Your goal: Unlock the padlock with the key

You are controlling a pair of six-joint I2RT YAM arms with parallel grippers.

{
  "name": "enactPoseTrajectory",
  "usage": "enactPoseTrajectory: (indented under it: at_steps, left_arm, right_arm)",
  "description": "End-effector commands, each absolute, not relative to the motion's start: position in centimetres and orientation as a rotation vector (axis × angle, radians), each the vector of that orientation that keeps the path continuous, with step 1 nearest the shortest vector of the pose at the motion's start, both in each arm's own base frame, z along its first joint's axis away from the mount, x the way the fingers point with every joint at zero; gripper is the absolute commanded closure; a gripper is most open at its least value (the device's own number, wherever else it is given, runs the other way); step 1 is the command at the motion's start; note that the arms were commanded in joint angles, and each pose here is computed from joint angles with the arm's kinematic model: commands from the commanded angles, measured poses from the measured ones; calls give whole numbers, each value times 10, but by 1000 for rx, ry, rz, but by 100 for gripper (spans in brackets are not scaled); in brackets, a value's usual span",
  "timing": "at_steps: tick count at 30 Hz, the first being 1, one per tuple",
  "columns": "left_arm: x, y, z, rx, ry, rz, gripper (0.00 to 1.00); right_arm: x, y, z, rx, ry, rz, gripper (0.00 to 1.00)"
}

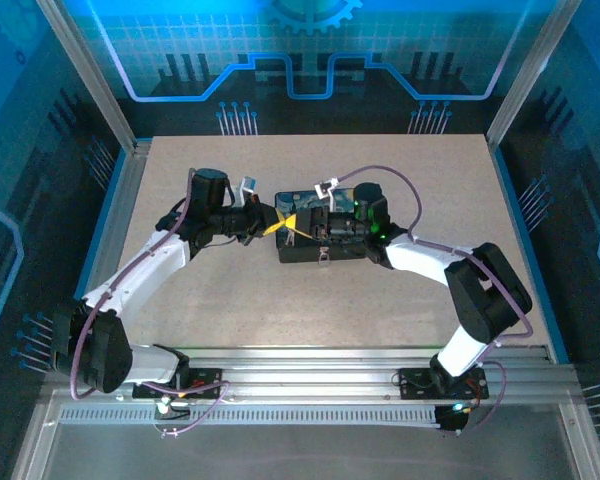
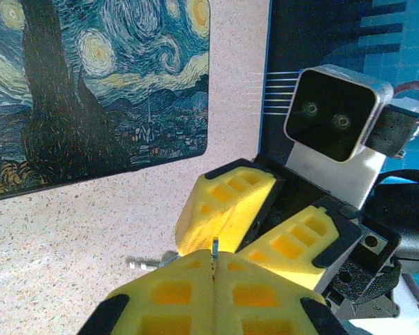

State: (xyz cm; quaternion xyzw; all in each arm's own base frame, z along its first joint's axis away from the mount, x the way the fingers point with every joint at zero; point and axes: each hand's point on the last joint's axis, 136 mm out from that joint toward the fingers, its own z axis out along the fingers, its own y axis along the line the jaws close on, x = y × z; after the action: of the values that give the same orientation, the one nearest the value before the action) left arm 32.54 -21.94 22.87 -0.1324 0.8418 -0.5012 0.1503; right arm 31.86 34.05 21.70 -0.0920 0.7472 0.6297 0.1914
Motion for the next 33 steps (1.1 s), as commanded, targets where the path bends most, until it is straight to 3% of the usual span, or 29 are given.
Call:
enactPoseTrajectory:
  at_steps: [1, 11, 16, 20, 27, 33]
  left_arm:
    - [325, -224, 234, -358, 2402, -1501, 100]
    - [322, -226, 237, -333, 2386, -1548, 100]
    - [319, -226, 237, -313, 2393, -1545, 100]
    - [319, -226, 236, -312, 2396, -1548, 100]
    - [318, -228, 237, -304, 2399, -1556, 100]
    - [319, -228, 236, -313, 2394, -1560, 100]
  right_arm:
    - [313, 350, 235, -330, 2032, 1827, 76]
    - [316, 347, 237, -290, 2006, 1854, 81]
    - [318, 342, 235, -259, 2013, 1845, 67]
    - [320, 337, 236, -250, 2009, 1827, 66]
    - [324, 320, 240, -228, 1988, 1783, 67]
    - [314, 333, 249, -322, 1992, 1793, 75]
